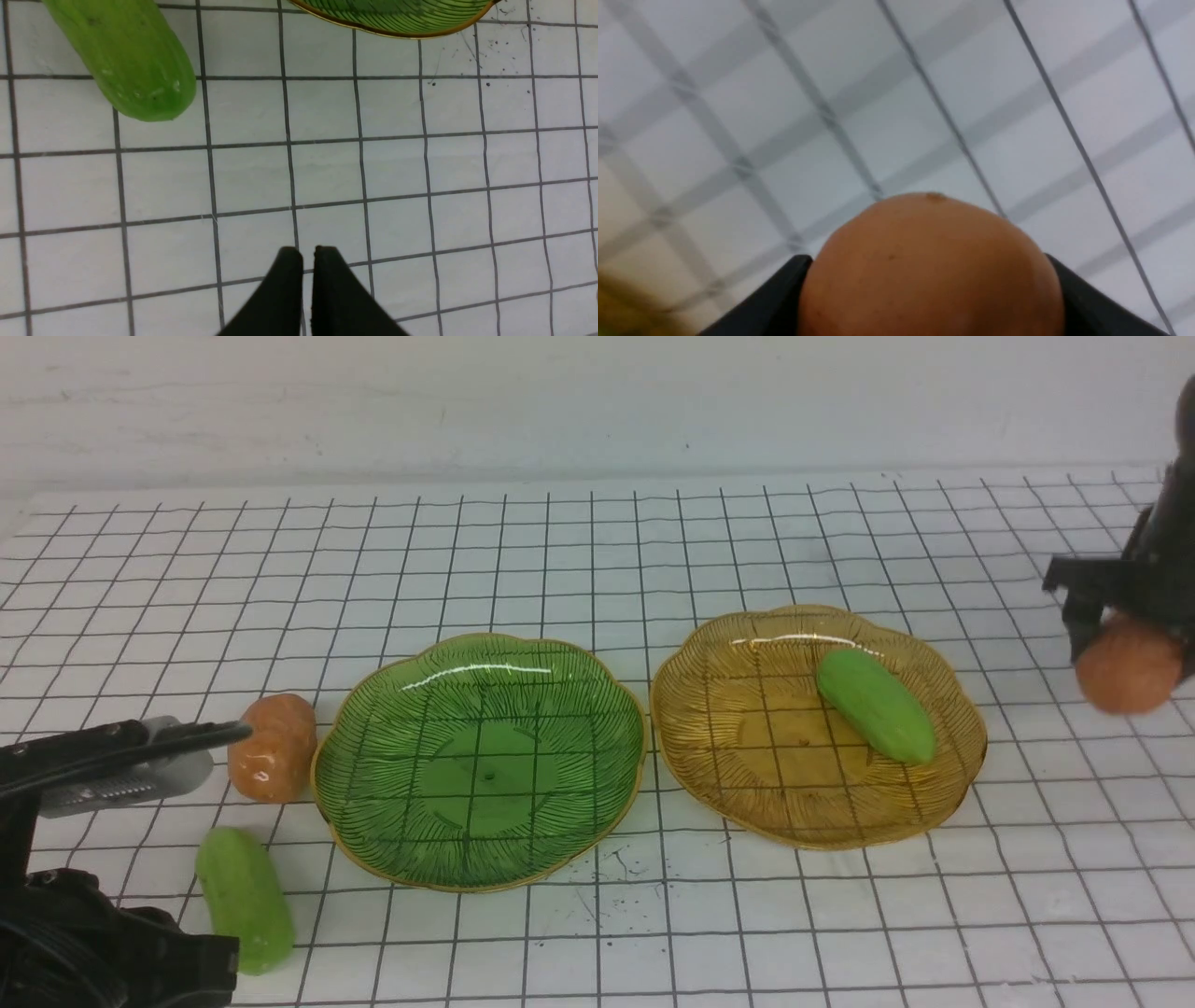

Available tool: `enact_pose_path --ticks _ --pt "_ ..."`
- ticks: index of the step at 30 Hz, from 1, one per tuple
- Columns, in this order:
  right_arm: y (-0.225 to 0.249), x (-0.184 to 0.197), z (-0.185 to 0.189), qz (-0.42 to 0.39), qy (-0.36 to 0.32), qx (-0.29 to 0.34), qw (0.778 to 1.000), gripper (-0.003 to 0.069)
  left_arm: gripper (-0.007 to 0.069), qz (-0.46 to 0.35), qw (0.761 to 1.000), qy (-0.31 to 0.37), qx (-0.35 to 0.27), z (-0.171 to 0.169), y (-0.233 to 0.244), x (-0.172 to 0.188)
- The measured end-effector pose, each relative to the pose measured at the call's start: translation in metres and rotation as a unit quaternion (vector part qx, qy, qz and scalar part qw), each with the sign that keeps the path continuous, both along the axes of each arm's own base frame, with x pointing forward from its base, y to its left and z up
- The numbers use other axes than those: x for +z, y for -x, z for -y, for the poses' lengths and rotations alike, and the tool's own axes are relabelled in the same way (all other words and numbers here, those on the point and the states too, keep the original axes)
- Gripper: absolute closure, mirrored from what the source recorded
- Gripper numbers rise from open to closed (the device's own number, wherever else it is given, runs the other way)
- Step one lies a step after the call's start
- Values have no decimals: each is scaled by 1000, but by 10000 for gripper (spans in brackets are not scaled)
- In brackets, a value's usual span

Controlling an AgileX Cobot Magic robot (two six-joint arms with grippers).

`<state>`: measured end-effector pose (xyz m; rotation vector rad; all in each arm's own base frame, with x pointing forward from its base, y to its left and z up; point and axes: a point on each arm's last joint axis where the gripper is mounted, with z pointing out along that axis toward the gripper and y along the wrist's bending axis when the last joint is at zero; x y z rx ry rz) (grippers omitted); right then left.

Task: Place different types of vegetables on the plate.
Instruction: 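Pick up the potato from the right side of the table and place it in a plate with the right gripper, then move the green vegetable from the table onto the right plate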

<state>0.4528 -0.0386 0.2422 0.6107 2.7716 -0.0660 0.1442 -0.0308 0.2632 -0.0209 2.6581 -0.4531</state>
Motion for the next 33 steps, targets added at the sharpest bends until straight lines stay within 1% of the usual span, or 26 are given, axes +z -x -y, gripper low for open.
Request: enact_pose_path --ticks 2,3,5,7,8,9,10,11,12,13,14,15,16,17,19,20,22,24,26,30,31,33 --pt "-7 28 -14 46 -38 45 997 146 608 0 1000 0 0 0 0 0" --pt "-8 36 -23 59 -55 61 995 146 608 0 1000 0 0 0 0 0" --pt "-9 52 -46 87 -106 109 985 146 608 0 1000 -1 0 0 0 0" --pt "-8 62 -84 107 -161 179 965 146 608 0 1000 -1 0 0 0 0" --pt "-4 66 -117 114 -195 230 947 146 608 0 1000 0 1 0 0 0" --pt "1 67 -141 116 -211 278 930 146 608 0 1000 0 2 0 0 0" --pt "5 66 -160 114 -220 310 918 146 607 0 1000 1 3 0 0 0" --pt "12 64 -189 111 -228 353 901 146 601 0 1000 2 7 0 0 0" --pt "19 63 -211 107 -230 380 890 146 599 1 1000 4 10 0 -1 0" --pt "21 62 -215 105 -230 392 885 146 598 0 1000 4 11 0 -1 0" --pt "32 56 -246 93 -227 434 867 146 596 -1 1000 6 16 0 -1 0" --pt "40 51 -266 91 -220 456 858 146 594 -1 1000 7 18 0 -1 0" --pt "44 47 -279 93 -210 473 851 146 591 -1 1000 8 19 0 -1 0" --pt "46 46 -284 93 -205 479 848 146 591 -1 1000 8 20 0 -1 0" --pt "55 30 -317 103 -169 512 836 146 591 -1 1000 4 21 -1 -1 0" --pt "55 28 -319 105 -163 516 834 146 591 -1 1000 3 22 -1 -1 0" --pt "58 15 -336 112 -134 534 827 146 588 -2 1000 -1 24 -2 -1 0" --pt "59 4 -345 113 -118 540 826 137 577 -5 1000 -4 31 -3 -1 -1" --pt "59 -2 -348 110 -112 536 829 100 558 -6 999 -11 34 -4 -1 -1" --pt "57 -7 -345 98 -97 520 843 -2 522 -4 999 -30 39 -8 -1 -2" --pt "57 -8 -343 93 -87 519 845 -19 505 -3 998 -35 44 -9 -2 -2" --pt "57 -9 -341 87 -74 520 846 -25 490 -3 998 -37 49 -10 -2 -2"
